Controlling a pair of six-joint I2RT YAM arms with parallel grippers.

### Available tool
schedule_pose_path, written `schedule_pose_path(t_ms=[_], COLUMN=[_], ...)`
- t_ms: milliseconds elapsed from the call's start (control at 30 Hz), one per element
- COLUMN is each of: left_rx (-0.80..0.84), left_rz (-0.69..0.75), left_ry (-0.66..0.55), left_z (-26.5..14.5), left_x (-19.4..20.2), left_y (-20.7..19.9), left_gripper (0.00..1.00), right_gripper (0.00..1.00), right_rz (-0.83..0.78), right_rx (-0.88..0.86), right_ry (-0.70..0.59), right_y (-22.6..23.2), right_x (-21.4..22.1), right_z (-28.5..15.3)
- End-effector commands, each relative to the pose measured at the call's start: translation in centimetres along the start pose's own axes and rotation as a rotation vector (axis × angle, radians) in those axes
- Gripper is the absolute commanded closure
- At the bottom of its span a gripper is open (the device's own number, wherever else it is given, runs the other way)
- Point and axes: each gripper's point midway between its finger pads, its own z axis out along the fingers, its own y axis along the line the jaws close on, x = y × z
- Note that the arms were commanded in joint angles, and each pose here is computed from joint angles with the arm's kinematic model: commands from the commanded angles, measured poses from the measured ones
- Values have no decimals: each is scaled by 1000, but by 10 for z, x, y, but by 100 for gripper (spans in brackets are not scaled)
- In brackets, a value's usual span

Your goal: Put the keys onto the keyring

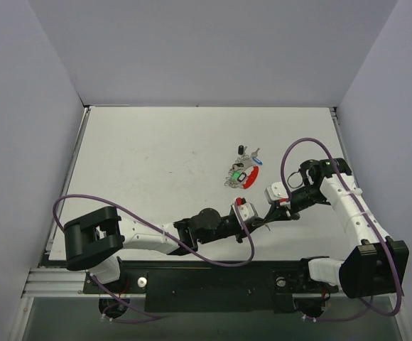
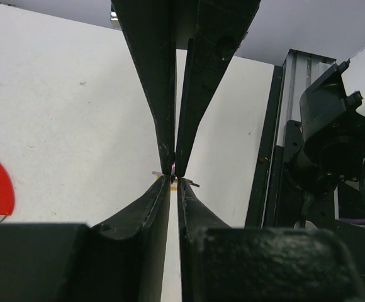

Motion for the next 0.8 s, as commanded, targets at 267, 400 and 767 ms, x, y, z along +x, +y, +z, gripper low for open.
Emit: schedule_pose_path(t_ms=[267, 400, 767], left_rx=[40, 34, 49], left_rz=[-28, -29, -79], left_ry=[-190, -177, 10], left_z=[3, 2, -8], left_x=[-61, -59, -42], left_y=[-11, -8, 2], left_gripper=[100, 100, 100], right_gripper=[100, 100, 86], right_rz=[229, 239, 265], right_rx=[-122, -121, -115], right_ry=[-121, -122, -113], right_y=[44, 44, 43], right_x=[-30, -30, -27], right_z=[3, 3, 3])
